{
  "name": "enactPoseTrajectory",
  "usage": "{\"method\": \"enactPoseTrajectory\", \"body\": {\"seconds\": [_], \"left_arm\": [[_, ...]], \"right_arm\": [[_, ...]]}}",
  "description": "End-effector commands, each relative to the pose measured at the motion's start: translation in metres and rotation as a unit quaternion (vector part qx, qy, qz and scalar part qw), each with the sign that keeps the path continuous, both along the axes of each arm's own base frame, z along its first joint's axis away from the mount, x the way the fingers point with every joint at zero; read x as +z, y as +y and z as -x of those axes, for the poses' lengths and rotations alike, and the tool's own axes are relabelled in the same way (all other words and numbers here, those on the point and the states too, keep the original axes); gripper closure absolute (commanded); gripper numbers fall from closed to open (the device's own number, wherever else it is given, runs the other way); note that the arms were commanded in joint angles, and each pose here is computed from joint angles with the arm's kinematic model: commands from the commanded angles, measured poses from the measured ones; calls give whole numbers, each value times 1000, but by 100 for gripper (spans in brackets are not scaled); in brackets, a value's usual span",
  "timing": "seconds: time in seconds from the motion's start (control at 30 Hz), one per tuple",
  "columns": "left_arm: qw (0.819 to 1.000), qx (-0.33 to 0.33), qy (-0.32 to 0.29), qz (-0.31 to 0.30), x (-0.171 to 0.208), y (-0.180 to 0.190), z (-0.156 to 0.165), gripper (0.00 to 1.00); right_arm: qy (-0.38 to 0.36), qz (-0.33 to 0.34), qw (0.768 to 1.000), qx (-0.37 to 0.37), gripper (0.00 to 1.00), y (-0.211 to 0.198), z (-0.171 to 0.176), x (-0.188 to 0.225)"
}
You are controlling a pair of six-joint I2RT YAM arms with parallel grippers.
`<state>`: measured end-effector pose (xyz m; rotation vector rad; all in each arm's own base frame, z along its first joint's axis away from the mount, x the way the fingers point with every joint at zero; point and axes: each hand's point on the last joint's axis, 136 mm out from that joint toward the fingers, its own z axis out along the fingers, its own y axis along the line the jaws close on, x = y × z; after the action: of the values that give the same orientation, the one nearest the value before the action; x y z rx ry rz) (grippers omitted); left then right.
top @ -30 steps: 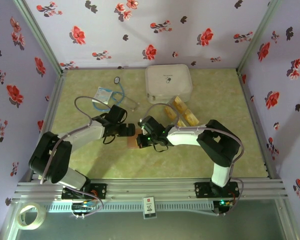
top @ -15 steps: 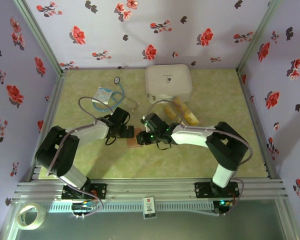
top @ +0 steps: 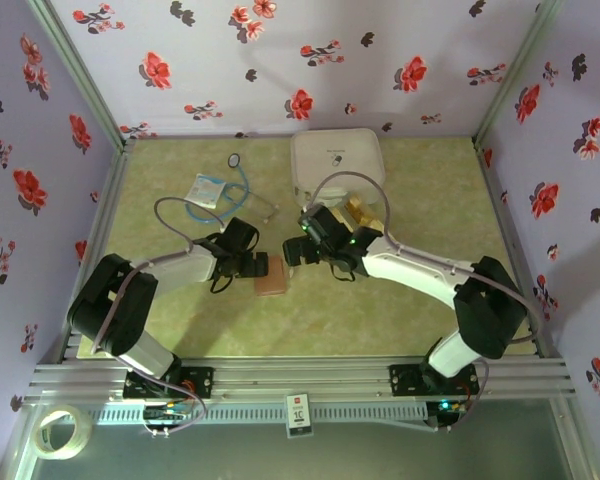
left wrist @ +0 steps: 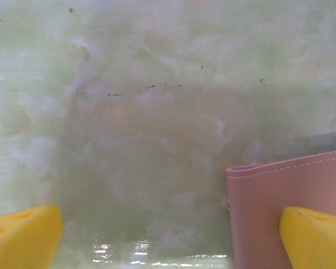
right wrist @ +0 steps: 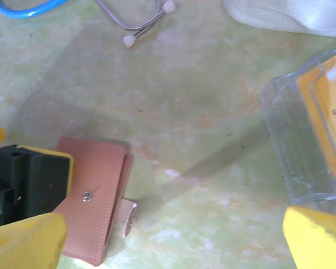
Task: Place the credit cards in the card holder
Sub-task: Close the card holder at the bottom-center of the table.
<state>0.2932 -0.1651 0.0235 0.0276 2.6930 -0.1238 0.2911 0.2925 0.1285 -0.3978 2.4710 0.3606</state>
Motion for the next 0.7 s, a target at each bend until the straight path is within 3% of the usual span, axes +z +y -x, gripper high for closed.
{"method": "enactPoseTrajectory", "body": {"seconds": [0.0, 0.23, 0.4, 0.67], "left_arm": [[999, 15, 10, -37, -12, 17, 10, 0], [999, 17, 12, -37, -16, 18, 11, 0], [999, 18, 14, -38, -20, 19, 13, 0], [999, 18, 16, -37, -24, 19, 13, 0]], "right_arm": [[42, 20, 999, 17, 1, 3, 1, -10], [121, 19, 991, 49, 46, 24, 13, -47], [135, 25, 990, 34, 56, 23, 12, -62], [147, 10, 988, 35, 60, 32, 13, -68]]}}
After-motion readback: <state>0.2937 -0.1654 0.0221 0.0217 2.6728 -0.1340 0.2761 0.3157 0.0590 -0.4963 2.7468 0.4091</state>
